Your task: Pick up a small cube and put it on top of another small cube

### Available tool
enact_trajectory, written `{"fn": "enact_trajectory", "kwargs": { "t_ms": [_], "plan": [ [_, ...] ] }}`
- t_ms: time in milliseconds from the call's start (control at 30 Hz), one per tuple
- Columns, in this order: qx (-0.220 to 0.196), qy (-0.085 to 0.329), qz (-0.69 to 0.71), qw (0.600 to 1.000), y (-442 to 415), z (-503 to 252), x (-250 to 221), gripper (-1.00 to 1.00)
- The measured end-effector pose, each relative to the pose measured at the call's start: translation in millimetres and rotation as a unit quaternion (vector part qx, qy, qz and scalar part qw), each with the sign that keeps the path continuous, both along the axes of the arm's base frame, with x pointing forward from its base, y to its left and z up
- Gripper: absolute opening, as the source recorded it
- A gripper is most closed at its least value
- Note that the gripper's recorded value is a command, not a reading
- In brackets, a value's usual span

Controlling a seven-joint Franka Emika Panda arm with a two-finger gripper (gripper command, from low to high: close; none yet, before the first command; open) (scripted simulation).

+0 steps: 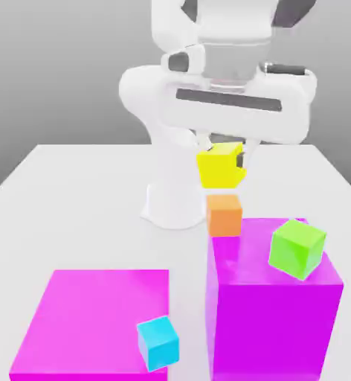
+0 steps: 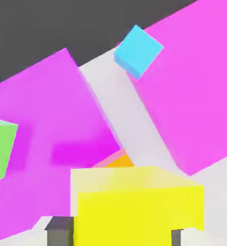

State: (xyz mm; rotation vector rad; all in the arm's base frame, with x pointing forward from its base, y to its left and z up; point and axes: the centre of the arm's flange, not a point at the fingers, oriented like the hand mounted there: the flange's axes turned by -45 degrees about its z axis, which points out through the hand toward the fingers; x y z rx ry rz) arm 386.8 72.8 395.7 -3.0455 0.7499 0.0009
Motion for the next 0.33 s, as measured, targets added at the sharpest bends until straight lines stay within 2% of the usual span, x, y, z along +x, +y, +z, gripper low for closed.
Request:
{"fn": "enact_trajectory", "kwargs": {
  "t_ms": [200,333],
  "plan": [
    [-0.001,0.000,0.000,1.000,0.0,-4.5,-0.6,1.00],
    [-0.002,0.000,0.001,1.000,0.1,36.8,0.5,1.00]
  ]
}}
